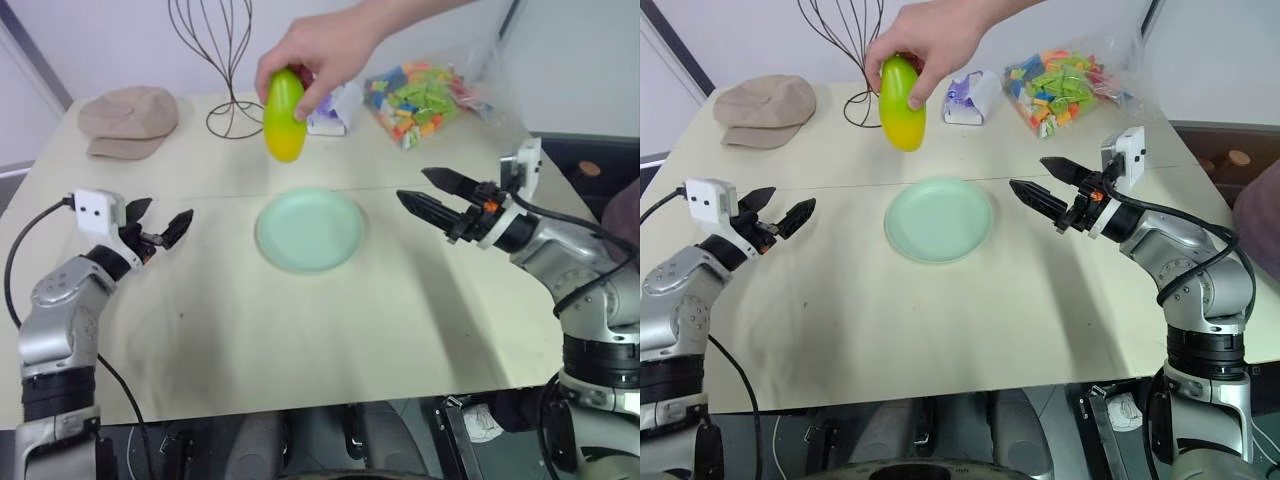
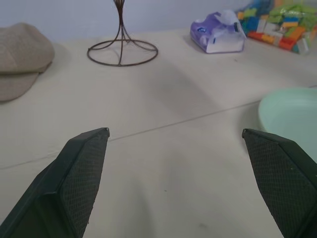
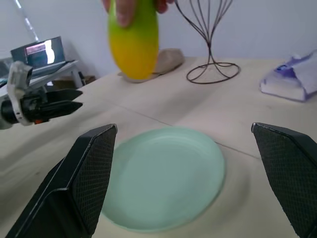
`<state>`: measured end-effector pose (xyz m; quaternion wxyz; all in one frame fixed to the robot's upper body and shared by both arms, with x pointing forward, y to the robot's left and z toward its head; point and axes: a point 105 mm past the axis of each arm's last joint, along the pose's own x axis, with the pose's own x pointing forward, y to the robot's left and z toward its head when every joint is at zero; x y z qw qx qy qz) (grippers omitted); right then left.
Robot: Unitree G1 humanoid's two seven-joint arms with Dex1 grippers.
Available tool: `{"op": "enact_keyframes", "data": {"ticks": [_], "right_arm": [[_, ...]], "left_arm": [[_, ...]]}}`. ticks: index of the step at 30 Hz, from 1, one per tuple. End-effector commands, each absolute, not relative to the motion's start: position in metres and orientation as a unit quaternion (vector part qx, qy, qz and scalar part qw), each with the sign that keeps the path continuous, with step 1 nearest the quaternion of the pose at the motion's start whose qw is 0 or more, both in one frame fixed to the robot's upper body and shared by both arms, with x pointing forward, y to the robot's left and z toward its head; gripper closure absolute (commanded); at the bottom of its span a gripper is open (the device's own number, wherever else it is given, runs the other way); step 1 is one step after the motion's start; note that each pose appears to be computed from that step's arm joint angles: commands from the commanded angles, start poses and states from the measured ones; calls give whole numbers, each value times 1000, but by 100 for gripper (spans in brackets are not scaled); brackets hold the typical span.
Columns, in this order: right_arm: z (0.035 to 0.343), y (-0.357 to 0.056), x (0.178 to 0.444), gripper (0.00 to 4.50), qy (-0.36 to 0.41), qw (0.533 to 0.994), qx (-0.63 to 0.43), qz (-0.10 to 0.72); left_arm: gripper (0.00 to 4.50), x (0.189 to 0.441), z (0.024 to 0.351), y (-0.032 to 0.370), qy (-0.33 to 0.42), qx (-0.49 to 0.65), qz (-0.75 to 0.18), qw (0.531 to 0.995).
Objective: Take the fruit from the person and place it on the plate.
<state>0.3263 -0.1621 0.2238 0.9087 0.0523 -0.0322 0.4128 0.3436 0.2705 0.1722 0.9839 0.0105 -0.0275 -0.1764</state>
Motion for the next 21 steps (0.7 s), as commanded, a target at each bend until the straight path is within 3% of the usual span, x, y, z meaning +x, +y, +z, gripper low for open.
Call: {"op": "enact_keyframes", "data": {"ticks": [1, 4, 10, 21], "right_arm": [[238, -157, 326, 5, -54, 906, 48, 417], [235, -158, 331, 5, -55, 910, 42, 408], [234, -163, 338, 5, -67, 920, 37, 384], [231, -171, 332, 5, -80, 933, 36, 348]], "left_arm": [[0, 350, 224, 245, -82, 4, -278, 957], [0, 369, 254, 208, -94, 8, -380, 920], [0, 384, 259, 159, -71, 22, -492, 867], [0, 413, 266, 107, -102, 21, -529, 842]]}}
